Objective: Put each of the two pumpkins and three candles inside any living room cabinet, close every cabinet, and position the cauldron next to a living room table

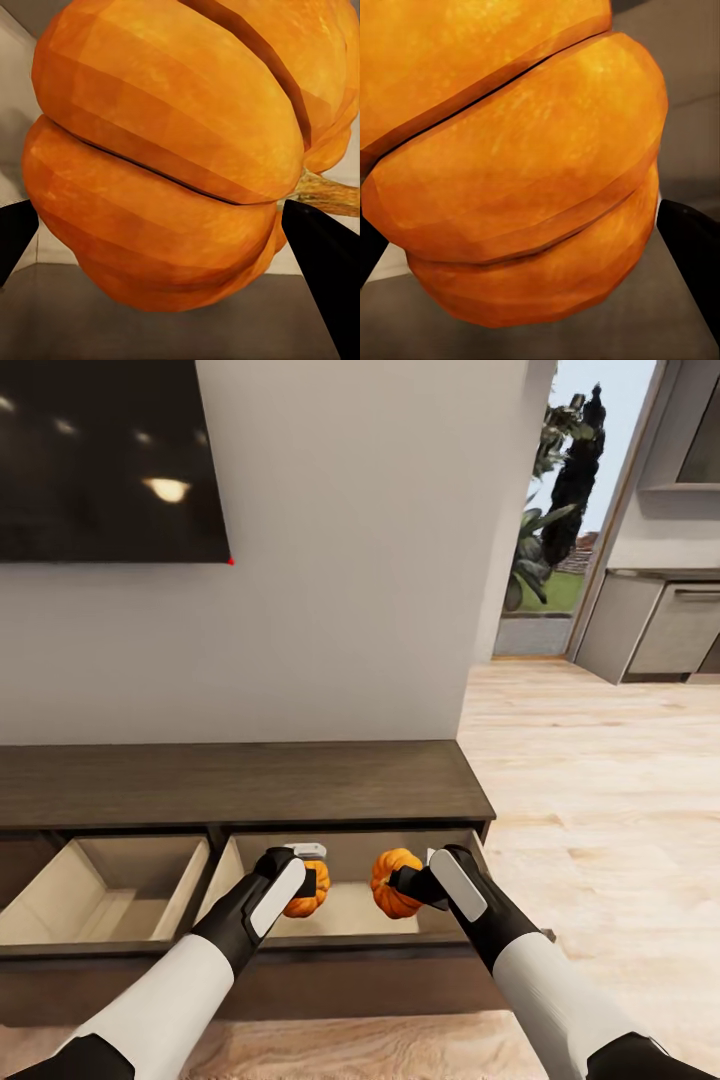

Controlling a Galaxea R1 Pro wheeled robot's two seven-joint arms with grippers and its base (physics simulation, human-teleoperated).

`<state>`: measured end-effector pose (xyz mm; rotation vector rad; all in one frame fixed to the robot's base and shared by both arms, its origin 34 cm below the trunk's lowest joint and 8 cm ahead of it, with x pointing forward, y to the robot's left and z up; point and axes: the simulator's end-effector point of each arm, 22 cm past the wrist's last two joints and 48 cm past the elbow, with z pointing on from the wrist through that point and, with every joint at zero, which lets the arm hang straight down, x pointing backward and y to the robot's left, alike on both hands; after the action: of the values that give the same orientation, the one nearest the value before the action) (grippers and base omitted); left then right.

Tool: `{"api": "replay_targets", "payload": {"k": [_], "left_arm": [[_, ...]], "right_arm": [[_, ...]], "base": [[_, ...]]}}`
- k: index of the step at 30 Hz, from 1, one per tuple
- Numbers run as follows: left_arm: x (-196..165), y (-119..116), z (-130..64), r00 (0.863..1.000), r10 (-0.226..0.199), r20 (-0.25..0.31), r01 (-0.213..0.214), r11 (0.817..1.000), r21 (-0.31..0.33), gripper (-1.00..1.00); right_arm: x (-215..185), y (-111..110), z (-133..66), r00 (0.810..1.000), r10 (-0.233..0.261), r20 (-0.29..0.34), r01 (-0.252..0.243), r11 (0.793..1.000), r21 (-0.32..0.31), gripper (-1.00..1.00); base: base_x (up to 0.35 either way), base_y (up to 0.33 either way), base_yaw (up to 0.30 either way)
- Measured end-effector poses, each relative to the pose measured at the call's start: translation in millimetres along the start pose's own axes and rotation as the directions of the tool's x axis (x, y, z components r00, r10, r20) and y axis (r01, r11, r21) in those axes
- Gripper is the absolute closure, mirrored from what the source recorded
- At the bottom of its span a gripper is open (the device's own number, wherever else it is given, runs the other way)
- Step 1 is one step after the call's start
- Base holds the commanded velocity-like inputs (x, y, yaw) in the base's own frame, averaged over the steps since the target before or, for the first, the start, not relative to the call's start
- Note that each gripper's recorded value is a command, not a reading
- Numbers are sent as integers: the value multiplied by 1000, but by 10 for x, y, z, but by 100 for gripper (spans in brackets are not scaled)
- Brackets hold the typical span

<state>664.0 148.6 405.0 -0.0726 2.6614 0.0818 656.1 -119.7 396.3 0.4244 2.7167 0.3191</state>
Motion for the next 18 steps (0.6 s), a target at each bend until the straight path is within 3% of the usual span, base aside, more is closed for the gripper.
{"api": "replay_targets", "payload": {"k": [18], "left_arm": [[212,-36,269,999,5,-54,-4,1000,4,100]], "right_arm": [[170,-106,278,999,11,-52,-10,1000,18,100]], "base": [[0,0,0]]}}
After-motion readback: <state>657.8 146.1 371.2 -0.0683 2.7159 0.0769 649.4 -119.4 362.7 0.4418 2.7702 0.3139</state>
